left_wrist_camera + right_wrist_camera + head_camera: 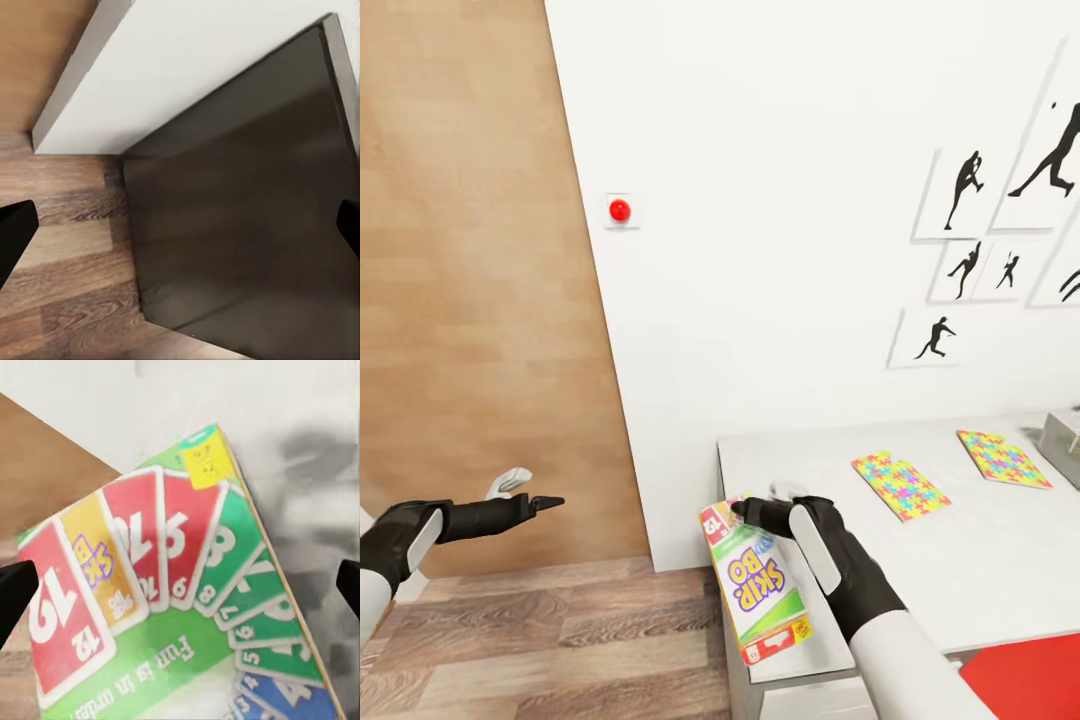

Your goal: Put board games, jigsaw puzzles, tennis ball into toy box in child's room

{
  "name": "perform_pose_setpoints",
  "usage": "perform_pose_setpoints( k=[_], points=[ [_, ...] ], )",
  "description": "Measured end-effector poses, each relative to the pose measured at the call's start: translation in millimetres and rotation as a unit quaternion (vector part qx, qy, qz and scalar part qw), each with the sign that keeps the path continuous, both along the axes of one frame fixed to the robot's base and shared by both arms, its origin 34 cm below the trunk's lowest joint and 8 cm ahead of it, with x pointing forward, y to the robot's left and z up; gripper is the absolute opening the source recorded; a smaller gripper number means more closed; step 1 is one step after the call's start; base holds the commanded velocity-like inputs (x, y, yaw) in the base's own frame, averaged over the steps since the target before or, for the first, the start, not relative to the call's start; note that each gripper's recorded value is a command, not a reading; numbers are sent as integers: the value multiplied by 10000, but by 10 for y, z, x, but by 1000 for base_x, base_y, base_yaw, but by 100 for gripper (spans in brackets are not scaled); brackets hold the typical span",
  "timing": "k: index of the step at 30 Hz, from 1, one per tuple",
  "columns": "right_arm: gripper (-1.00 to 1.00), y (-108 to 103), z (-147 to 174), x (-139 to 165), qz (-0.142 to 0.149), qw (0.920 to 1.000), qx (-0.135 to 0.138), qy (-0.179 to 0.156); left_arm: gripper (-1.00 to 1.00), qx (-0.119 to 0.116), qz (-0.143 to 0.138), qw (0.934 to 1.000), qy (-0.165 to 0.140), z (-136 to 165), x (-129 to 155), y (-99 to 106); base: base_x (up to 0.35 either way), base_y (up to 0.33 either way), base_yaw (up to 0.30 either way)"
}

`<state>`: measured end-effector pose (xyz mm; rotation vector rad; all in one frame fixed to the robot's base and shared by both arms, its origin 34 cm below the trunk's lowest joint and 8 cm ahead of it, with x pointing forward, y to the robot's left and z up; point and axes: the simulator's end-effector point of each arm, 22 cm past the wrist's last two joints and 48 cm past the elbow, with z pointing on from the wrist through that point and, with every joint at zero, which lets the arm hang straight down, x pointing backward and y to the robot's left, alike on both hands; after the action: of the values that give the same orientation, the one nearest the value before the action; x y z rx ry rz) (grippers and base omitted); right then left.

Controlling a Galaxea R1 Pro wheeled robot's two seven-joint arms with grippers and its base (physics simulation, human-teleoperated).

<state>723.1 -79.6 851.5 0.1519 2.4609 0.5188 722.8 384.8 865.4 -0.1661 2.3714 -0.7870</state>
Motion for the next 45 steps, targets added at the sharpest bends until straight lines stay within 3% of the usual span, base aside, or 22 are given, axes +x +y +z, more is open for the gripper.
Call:
perform_pose_setpoints(
  k=[4, 14, 20, 24, 27, 30, 37, 45],
  points=[
    [100, 17, 500, 161, -14, 9980, 160, -612, 100, -114, -82, 9999, 45, -39, 6, -187, 0, 0, -12],
    [100, -171, 1062, 29, -76, 9896, 281, -1412, 100, -239, -166, 9993, 214, -149, -2, -485, 0, 0, -2],
    [100, -102, 1251, -121, 121, 9853, 522, -1619, 100, -272, -159, 9988, 386, -286, -51, -617, 0, 0, 0],
    [100, -12, 1391, -196, 401, 9789, 1008, -1733, 100, -273, -140, 9981, 539, -408, -100, -712, 0, 0, 0],
    [100, -37, 1544, -255, 699, 9669, 1585, -1873, 100, -258, -130, 9978, 605, -464, -116, -766, 0, 0, 0],
    [100, -117, 1646, -296, 905, 9572, 1898, -1989, 100, -261, -139, 9977, 616, -482, -117, -807, 0, 0, 0],
    [100, -252, 1789, -341, 1102, 9432, 2279, -2154, 100, -327, -202, 9975, 588, -487, -105, -940, 0, 0, 0],
    [100, -250, 1852, -368, 1191, 9372, 2418, -2214, 100, -353, -218, 9974, 589, -490, -103, -988, 0, -153, 0]
  ],
)
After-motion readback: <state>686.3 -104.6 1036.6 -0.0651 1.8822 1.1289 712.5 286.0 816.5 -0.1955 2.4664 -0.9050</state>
